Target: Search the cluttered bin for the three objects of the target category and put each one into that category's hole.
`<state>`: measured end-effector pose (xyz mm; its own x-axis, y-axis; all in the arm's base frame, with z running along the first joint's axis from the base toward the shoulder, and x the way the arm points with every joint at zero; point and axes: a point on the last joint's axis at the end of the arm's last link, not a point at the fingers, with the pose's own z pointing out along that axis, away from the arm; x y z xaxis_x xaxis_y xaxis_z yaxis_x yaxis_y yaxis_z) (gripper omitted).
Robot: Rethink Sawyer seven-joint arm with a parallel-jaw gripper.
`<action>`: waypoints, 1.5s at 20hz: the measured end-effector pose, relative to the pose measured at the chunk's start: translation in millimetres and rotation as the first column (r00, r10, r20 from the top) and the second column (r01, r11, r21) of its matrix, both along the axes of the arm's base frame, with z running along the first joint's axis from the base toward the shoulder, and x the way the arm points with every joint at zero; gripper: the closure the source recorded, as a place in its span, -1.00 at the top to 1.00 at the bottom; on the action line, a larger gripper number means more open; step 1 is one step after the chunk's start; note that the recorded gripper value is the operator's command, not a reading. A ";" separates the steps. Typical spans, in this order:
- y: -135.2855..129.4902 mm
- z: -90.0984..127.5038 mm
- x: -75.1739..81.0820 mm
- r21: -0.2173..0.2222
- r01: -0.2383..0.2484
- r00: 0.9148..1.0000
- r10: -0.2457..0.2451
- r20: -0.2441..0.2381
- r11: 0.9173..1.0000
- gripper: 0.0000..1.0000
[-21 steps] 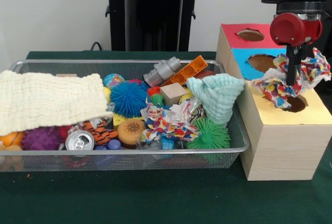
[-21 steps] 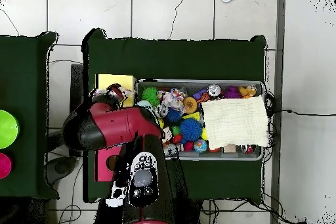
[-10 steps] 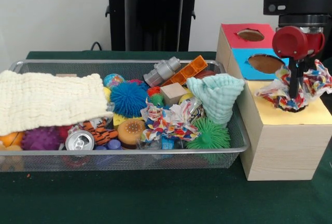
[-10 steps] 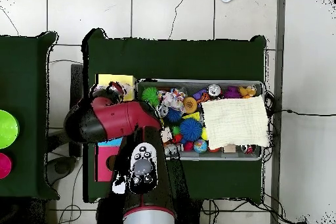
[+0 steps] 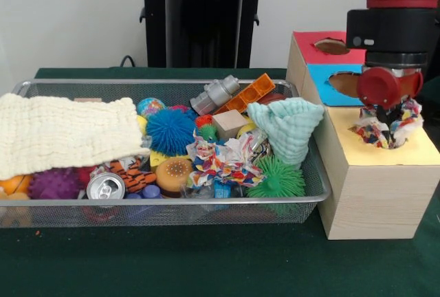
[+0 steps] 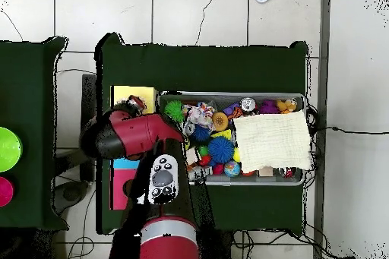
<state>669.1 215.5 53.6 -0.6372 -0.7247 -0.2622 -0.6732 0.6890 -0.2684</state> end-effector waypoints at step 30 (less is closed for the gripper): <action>-3.5 -23.6 -4.2 0.004 -0.008 0.997 0.008 0.070 1.000 1.00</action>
